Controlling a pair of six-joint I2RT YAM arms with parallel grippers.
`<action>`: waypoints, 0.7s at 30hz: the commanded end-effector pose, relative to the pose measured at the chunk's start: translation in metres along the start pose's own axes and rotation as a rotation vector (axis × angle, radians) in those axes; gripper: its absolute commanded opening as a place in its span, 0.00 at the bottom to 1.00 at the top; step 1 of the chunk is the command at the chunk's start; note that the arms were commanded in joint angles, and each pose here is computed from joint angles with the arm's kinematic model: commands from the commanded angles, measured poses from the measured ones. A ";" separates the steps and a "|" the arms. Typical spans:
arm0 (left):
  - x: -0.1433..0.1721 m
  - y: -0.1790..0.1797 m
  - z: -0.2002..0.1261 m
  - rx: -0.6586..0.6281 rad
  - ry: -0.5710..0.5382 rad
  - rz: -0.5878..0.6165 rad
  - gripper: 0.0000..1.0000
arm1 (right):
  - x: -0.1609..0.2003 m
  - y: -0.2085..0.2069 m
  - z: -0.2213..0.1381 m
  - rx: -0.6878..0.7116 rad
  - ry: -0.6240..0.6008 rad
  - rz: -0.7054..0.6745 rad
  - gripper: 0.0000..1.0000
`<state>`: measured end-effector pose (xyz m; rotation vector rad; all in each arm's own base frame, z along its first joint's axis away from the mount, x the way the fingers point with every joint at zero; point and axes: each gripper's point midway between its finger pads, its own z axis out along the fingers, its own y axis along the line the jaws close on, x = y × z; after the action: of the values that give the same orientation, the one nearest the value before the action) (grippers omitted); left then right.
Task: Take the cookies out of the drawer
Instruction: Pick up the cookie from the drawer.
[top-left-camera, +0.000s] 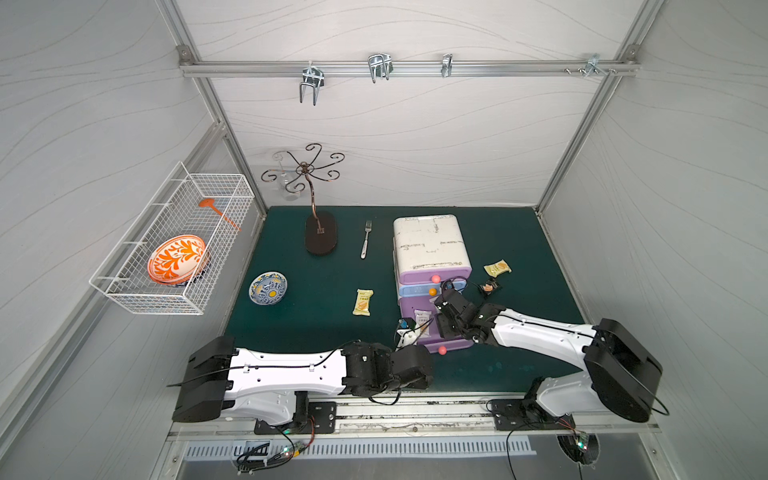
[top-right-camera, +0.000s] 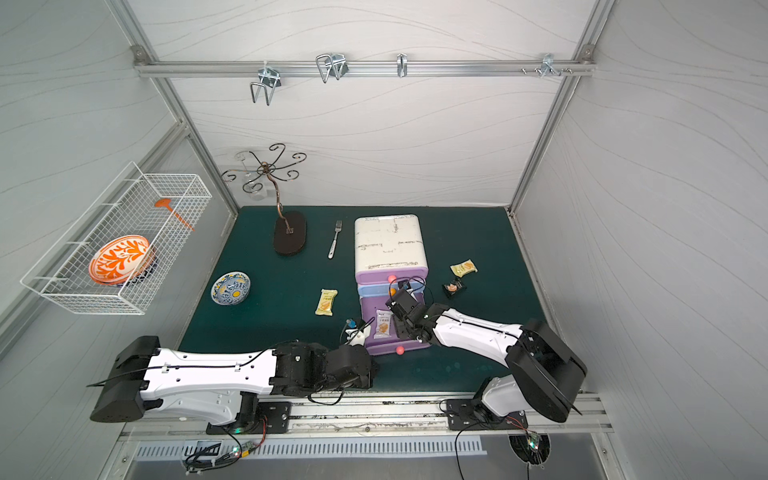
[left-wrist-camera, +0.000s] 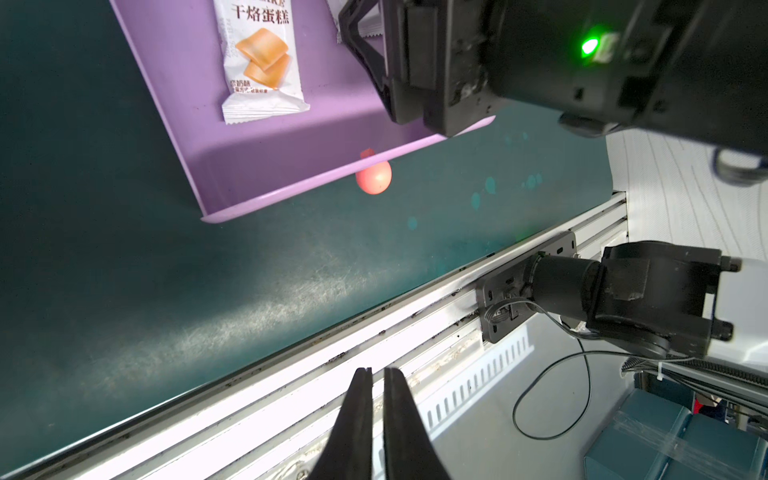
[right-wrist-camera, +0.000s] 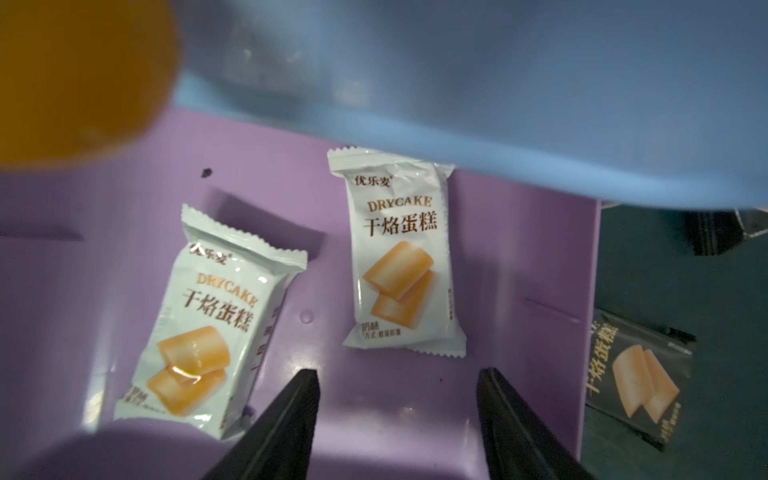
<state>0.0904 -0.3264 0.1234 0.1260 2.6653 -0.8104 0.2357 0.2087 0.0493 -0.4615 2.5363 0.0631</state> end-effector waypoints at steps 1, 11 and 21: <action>0.000 -0.004 0.007 0.014 -0.020 -0.010 0.14 | -0.008 -0.006 0.005 0.034 -0.045 0.013 0.62; -0.001 -0.013 0.012 0.024 -0.018 0.015 0.13 | -0.008 -0.004 0.017 0.031 -0.037 0.019 0.60; 0.000 -0.014 0.015 0.019 -0.018 0.029 0.13 | -0.006 -0.002 0.026 0.035 -0.012 0.019 0.49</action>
<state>0.0898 -0.3346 0.1073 0.1504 2.6752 -0.7812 0.2452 0.2076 0.0274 -0.4494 2.5439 0.0173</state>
